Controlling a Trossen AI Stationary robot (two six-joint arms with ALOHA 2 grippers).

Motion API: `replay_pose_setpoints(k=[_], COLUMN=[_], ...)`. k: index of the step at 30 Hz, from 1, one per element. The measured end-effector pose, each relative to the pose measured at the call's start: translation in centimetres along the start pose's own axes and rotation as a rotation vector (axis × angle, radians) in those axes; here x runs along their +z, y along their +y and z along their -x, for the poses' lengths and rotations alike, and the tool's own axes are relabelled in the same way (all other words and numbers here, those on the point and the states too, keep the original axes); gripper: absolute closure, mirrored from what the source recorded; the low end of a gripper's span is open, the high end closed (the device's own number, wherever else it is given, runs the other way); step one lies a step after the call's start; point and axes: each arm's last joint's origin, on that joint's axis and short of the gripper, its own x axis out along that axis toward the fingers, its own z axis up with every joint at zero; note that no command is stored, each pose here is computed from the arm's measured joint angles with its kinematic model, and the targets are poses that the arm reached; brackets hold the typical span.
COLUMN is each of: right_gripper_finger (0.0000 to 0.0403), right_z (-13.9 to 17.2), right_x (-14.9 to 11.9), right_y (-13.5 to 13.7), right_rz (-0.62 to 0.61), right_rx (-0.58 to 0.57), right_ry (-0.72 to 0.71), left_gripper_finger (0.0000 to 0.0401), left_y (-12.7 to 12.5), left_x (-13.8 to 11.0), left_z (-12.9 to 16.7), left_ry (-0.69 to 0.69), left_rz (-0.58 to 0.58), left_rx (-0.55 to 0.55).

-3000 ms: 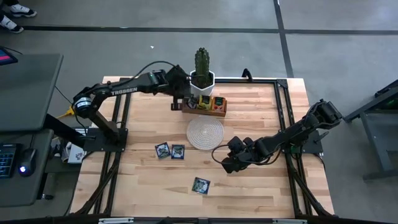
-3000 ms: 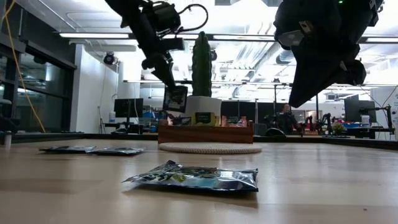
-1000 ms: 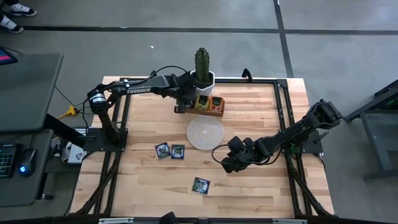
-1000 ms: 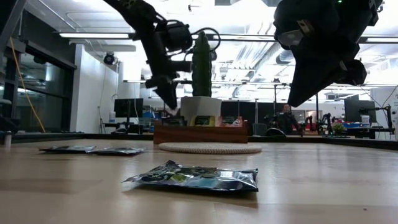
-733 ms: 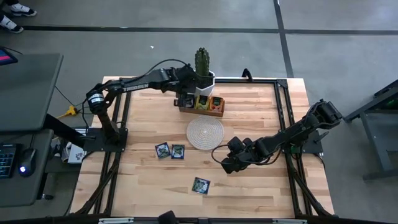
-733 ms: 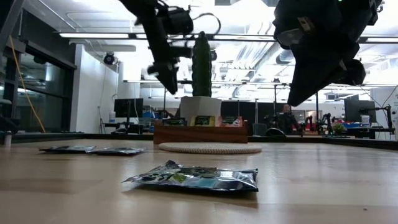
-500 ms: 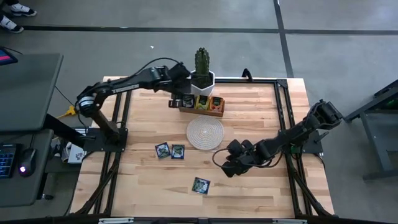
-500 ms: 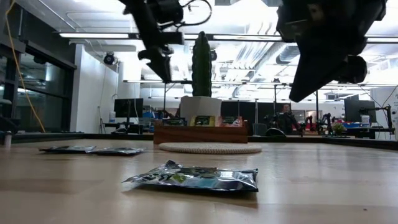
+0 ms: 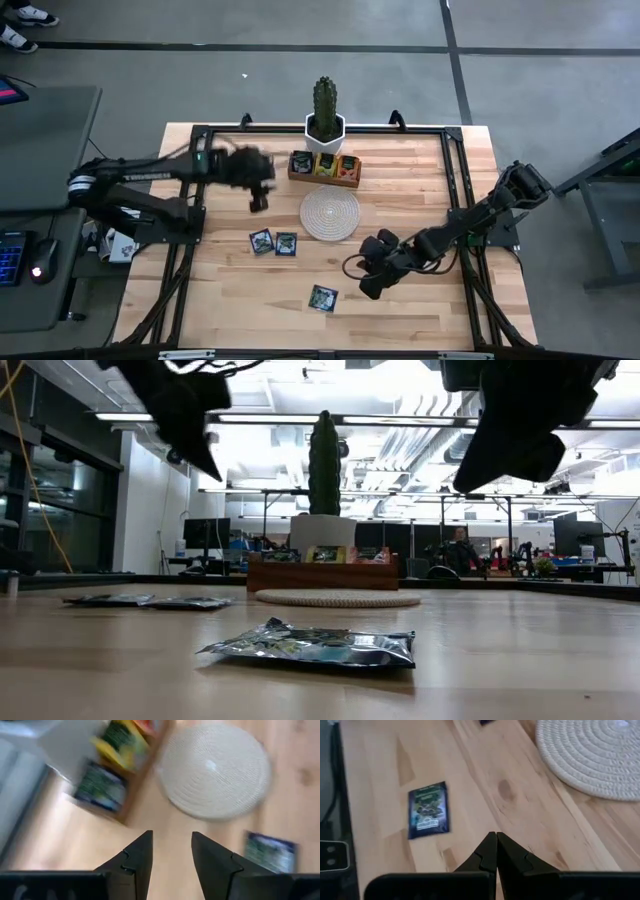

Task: Pick & Place Tea
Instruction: Put the purple tea bag into the left section of the wooden organizer

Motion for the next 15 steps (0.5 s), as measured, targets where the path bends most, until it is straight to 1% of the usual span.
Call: replay_pose_setpoints(k=[2, 5, 11, 15], right_gripper_finger=[0.0403, 0.0402, 0.0403, 0.0403], right_z=[0.0, 0.0, -0.4, -1.8], right_x=[0.1, 0.2, 0.3, 0.0], right_y=[0.1, 0.1, 0.7, 1.0], right_rz=[0.016, 0.044, 0.128, 0.157], right_rx=[0.018, 0.025, 0.090, 0.128], right_ry=[-0.001, 0.000, -0.006, 0.023], left_gripper_finger=[0.0268, 0.0268, 0.0268, 0.0268], left_y=[-2.1, -5.3, -10.6, -13.6], left_x=[-1.1, -1.8, -2.9, -3.3], left_z=[-0.3, -0.3, -1.0, -1.8], left_ry=[-0.009, -0.048, -0.069, -0.086], left_rz=[0.026, 0.050, 0.098, 0.141], left_rx=[-0.043, -0.099, -0.111, -0.141])
